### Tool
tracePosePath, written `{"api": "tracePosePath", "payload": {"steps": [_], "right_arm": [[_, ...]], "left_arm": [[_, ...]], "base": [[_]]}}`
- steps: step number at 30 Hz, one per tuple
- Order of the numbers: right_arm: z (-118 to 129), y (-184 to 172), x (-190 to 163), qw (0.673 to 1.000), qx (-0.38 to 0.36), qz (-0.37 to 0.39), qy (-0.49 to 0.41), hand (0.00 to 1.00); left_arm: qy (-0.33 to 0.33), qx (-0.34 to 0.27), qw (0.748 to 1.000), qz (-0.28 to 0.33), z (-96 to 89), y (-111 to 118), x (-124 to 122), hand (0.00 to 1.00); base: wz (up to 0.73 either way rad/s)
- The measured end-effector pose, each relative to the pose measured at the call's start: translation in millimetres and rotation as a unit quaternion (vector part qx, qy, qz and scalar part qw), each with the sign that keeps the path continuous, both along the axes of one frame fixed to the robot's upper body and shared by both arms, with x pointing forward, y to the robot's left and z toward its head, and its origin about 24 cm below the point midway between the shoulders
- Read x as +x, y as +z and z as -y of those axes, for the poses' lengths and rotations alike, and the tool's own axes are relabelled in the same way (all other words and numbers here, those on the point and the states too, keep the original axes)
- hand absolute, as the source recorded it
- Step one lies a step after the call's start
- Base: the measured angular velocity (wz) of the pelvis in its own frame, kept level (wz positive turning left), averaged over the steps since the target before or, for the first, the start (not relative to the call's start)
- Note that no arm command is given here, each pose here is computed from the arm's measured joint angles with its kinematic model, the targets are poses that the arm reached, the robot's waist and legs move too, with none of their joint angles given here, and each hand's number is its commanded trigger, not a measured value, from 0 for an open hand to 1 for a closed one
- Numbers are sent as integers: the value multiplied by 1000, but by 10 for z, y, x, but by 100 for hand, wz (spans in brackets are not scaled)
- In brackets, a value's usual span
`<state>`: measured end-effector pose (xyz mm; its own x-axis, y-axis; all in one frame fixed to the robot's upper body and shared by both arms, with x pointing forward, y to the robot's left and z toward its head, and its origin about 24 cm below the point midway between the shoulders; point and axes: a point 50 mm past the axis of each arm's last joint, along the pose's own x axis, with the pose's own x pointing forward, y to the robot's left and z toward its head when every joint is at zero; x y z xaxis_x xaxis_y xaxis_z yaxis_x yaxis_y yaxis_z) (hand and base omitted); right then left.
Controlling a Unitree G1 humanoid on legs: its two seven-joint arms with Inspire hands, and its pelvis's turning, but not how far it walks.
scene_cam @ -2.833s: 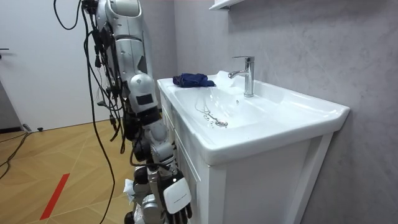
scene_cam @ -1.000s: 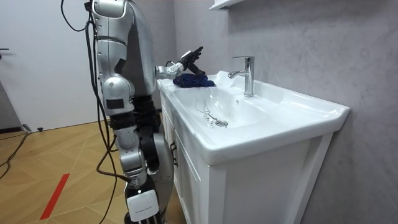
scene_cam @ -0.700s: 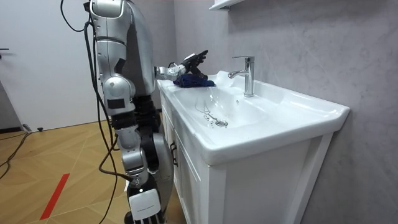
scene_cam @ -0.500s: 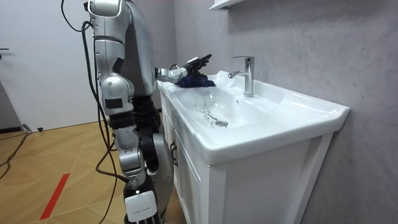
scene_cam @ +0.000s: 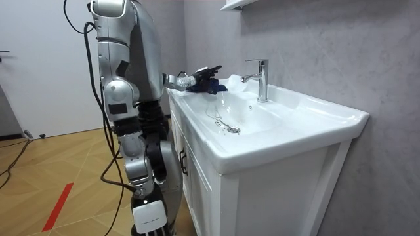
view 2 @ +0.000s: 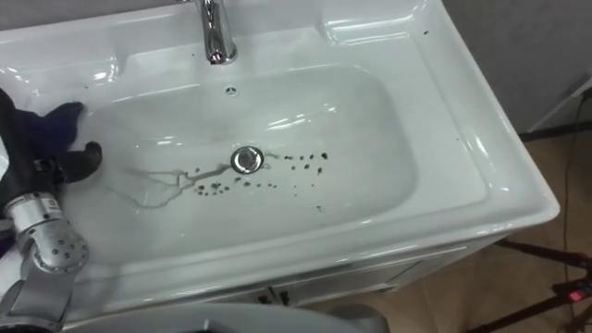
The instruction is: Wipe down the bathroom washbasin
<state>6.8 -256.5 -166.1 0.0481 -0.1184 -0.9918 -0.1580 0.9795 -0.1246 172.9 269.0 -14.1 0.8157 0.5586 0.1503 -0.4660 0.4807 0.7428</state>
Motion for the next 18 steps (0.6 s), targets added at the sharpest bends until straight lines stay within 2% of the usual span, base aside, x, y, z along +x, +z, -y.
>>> {"api": "tracePosePath", "payload": {"steps": [5,18], "right_arm": [[-1,-2,-26,1000,-2,-13,-4,0],[13,3,-93,999,-15,-31,-17,0]], "left_arm": [[-1,27,999,-32,-13,-86,-24,0],[26,34,997,-59,-63,-174,-78,0]], "base": [[0],[-8]]}}
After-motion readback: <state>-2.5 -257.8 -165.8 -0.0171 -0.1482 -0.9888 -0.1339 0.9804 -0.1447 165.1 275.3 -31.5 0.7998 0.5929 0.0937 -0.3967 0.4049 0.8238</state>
